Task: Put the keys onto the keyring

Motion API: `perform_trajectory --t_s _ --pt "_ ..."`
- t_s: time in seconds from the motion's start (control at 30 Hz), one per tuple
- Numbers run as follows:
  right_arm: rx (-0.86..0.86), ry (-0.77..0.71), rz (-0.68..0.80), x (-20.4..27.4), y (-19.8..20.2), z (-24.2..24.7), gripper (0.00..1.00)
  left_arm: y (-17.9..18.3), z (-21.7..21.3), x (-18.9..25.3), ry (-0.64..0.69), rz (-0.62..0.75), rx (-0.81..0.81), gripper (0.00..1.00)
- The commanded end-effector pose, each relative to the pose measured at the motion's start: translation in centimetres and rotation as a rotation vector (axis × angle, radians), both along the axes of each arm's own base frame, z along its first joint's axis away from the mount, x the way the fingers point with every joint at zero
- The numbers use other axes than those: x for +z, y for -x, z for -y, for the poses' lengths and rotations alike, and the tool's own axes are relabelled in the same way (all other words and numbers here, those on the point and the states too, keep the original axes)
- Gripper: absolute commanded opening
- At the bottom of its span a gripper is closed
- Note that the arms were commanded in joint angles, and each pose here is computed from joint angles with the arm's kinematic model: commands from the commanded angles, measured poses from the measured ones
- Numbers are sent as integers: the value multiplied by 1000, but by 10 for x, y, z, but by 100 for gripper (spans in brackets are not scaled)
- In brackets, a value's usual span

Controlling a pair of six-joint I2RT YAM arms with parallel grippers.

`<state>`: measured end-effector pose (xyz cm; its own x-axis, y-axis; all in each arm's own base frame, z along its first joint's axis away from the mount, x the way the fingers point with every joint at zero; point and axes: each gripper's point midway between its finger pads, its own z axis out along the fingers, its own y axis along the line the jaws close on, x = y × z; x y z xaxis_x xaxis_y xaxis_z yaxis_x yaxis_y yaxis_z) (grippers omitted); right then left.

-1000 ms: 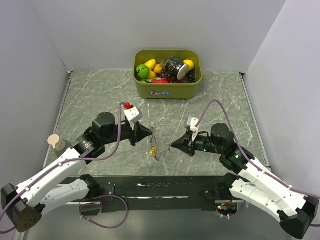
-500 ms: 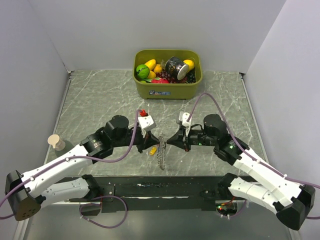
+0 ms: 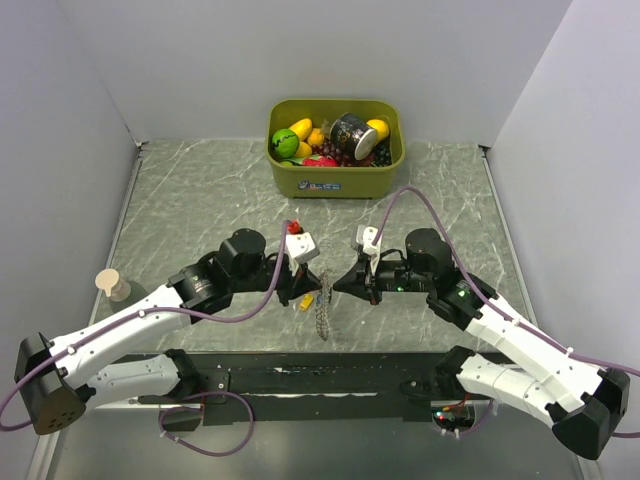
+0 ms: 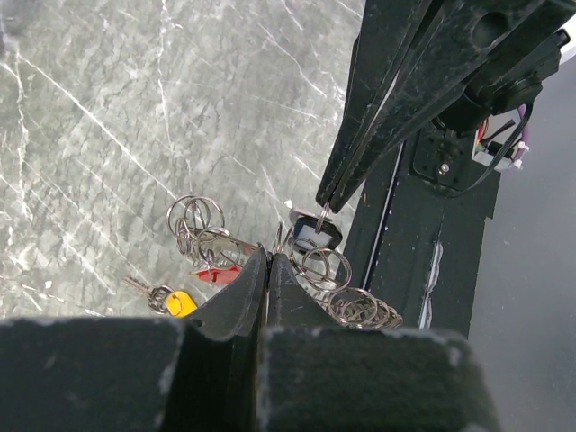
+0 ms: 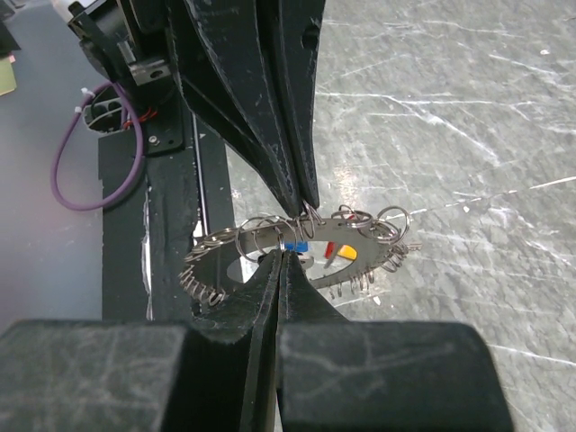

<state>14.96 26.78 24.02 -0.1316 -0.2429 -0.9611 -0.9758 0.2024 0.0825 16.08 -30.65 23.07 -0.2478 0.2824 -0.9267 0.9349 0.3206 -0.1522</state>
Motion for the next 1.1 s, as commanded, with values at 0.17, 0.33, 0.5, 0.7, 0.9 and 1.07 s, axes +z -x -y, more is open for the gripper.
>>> perform_trajectory --t_s 0.17,0.33,0.5,0.7,0.9,1.07 --pt "7 -59 58 24 -5 -6 0 -3 11 35 67 73 -23 1" --pt "7 -57 48 22 -6 -7 0 -1 13 35 68 72 -32 1" --pt "-23 -71 65 26 -9 -4 0 0 16 33 67 68 -41 1" --pt "-44 -65 66 25 -13 -4 0 2 16 35 65 72 -52 1" --pt "-51 -43 54 16 -16 -4 0 2 14 39 76 83 -44 1" --pt "-68 -32 53 11 -17 -1 0 3 13 41 87 93 -41 1"
